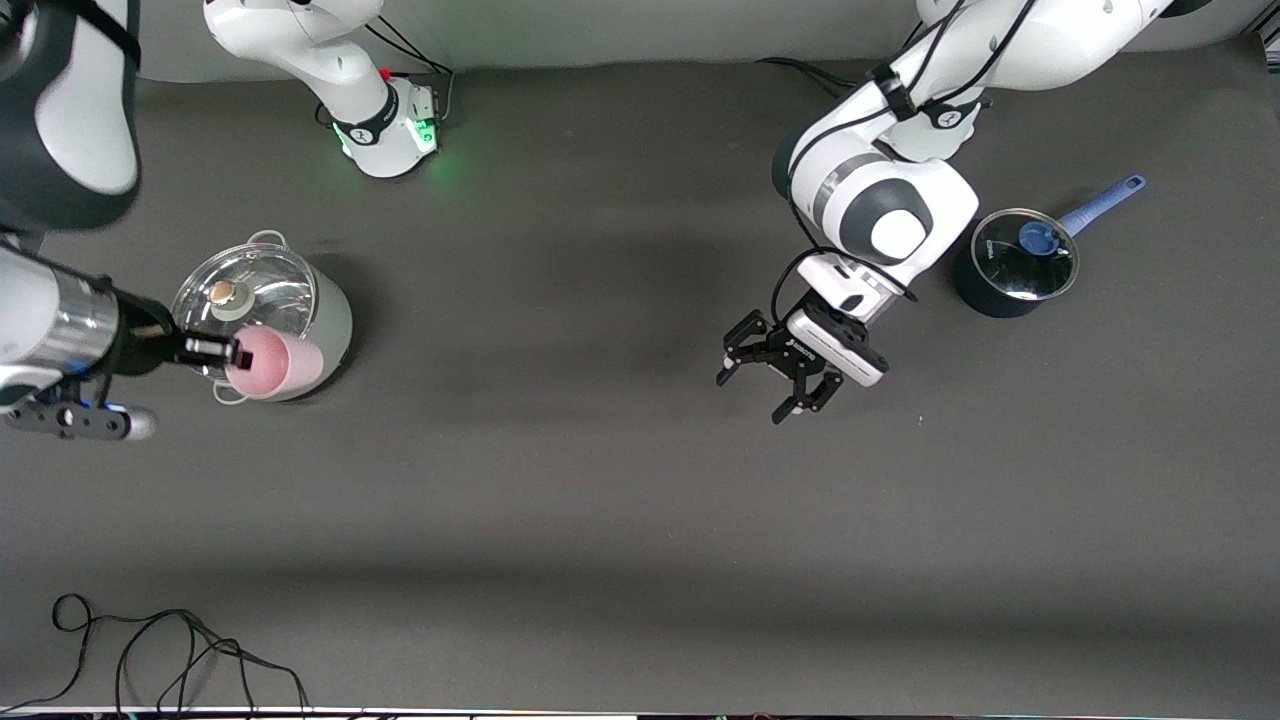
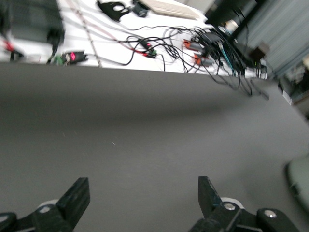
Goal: Transfer pink cup from left to right arm
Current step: 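Carry the cup with the right gripper while the left gripper withdraws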
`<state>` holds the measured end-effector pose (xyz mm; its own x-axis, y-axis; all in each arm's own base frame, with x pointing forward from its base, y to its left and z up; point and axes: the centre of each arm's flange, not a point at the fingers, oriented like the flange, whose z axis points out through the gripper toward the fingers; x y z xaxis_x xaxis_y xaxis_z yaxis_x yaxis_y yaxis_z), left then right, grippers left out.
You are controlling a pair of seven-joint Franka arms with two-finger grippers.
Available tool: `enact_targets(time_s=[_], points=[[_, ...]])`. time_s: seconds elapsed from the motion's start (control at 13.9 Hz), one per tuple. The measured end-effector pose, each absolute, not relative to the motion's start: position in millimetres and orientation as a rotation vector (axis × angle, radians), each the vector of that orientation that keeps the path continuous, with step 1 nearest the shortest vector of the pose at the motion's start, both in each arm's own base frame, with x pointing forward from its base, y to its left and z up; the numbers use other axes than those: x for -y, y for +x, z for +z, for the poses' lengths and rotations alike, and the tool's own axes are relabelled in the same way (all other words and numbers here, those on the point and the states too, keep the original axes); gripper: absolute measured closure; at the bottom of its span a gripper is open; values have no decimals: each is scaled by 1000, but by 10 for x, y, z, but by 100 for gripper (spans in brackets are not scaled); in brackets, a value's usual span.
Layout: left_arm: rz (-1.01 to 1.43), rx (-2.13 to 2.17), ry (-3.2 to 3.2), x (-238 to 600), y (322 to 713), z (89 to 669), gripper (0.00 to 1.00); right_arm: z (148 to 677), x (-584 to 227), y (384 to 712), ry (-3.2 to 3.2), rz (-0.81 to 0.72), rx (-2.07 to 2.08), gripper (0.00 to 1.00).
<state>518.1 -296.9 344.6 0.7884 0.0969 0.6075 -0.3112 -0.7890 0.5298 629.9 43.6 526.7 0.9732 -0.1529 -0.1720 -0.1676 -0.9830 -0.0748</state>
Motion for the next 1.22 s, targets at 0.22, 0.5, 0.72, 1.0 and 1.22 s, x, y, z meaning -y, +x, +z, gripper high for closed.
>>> enact_targets(time_s=[0.22, 0.5, 0.72, 1.0, 1.22], points=[[647, -243, 2265, 3082, 5125, 3473, 0, 4471, -296, 6263, -3030, 213, -274, 95], [527, -585, 2269, 2979, 5075, 3502, 0, 3503, -130, 6064, -3056, 100, -288, 95], [436, -802, 2242, 3017, 4971, 3501, 0, 2929, -60, 5872, -3088, 28, -294, 95], [401, -878, 2223, 2960, 5002, 3414, 0, 2351, -69, 5786, -3126, -38, -303, 95], [370, -900, 2177, 2943, 5081, 3354, 0, 2328, -12, 5785, -3058, -54, -284, 95]])
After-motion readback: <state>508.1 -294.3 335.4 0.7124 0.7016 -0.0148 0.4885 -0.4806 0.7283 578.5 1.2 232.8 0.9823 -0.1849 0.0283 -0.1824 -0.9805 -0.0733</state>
